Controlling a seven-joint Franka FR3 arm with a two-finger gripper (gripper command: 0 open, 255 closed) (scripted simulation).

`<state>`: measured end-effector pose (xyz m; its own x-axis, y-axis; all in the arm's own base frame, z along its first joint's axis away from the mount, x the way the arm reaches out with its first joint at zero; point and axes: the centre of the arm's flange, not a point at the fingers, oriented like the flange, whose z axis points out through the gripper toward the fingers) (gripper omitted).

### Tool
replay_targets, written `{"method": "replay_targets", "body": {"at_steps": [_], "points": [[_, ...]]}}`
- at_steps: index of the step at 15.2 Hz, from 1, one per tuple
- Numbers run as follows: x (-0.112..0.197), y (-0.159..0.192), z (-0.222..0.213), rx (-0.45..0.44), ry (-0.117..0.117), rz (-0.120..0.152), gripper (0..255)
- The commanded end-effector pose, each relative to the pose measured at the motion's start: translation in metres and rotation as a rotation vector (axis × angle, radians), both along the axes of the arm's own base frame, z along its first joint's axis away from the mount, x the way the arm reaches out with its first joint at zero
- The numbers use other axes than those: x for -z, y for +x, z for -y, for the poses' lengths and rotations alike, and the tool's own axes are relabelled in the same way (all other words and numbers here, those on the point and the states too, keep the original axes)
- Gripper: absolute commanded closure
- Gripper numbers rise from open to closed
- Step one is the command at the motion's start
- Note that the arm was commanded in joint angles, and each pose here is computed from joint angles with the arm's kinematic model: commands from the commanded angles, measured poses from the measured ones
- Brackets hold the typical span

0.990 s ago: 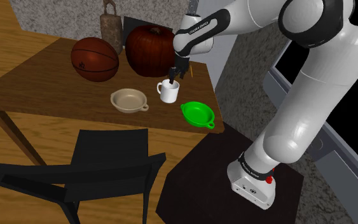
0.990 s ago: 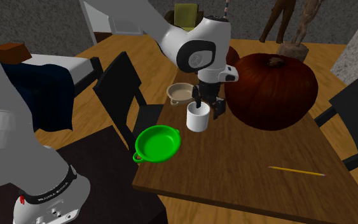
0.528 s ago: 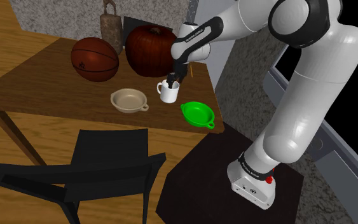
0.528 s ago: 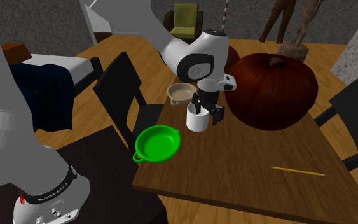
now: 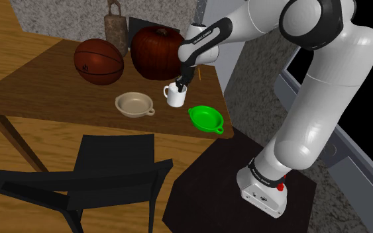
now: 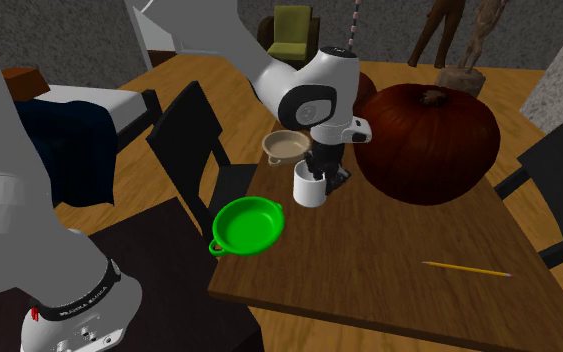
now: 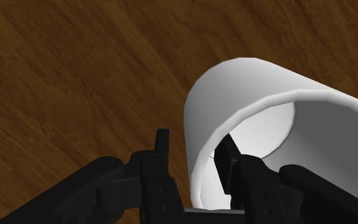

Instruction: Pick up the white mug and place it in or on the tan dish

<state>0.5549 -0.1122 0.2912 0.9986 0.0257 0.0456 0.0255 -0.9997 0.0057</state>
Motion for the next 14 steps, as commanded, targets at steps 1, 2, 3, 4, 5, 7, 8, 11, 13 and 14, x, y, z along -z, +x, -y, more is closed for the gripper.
{"method": "replay_targets", "body": {"at_steps": [1, 2, 3, 4, 5, 7, 8, 11, 13, 14], "points": [[0.000, 0.000, 0.000, 0.000, 0.000, 0.000, 255], [0.000, 0.000, 0.000, 0.000, 0.000, 0.000, 255], [0.000, 0.000, 0.000, 0.000, 0.000, 0.000, 255], [0.000, 0.000, 0.000, 0.000, 0.000, 0.000, 255], [0.000, 0.000, 0.000, 0.000, 0.000, 0.000, 255], [0.000, 0.000, 0.000, 0.000, 0.000, 0.000, 255], [0.000, 0.000, 0.000, 0.000, 0.000, 0.000, 255], [-0.016, 0.000, 0.000, 0.000, 0.000, 0.000, 255], [-0.026, 0.000, 0.000, 0.000, 0.000, 0.000, 255], [-0.032, 0.000, 0.000, 0.000, 0.000, 0.000, 255]]}}
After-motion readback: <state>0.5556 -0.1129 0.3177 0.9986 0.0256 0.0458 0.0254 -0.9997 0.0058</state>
